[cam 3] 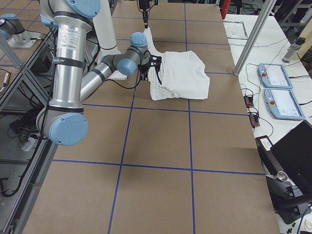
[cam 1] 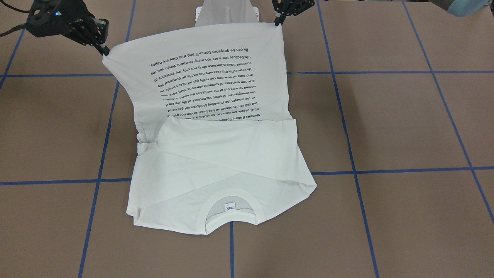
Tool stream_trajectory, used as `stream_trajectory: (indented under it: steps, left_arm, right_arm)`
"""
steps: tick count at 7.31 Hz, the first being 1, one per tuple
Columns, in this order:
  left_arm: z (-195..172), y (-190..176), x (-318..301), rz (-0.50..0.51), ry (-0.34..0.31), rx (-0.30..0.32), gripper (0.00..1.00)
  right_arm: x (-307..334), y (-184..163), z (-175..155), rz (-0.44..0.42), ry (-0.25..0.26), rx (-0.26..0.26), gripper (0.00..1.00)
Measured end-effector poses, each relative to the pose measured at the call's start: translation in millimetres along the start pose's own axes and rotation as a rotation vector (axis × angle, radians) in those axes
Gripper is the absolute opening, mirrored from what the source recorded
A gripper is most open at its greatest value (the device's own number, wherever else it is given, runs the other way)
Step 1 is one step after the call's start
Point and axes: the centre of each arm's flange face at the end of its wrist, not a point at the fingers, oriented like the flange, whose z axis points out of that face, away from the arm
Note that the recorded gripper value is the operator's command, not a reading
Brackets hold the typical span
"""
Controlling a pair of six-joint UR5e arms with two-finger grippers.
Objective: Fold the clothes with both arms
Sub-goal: 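Carry the hem with both grippers over the shirt toward the collar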
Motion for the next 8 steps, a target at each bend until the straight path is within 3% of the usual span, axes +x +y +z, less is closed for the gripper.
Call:
stream_trajectory:
  steps: [2,4,8]
  left_arm:
    - [14,-66,-9,0.031,-0.069,0.055,0.00]
    - [47,-108,-12,0.044,-0.134,0.073,0.00]
    - [125,-196,-45,0.064,-0.193,0.135,0.00]
  right_arm:
    - [-63,-71,1,-0.025,0.068,0.040,0.00]
    - [-108,-118,6,-0.029,0.121,0.079,0.00]
    - [-170,-213,58,-0.032,0.212,0.132,0.00]
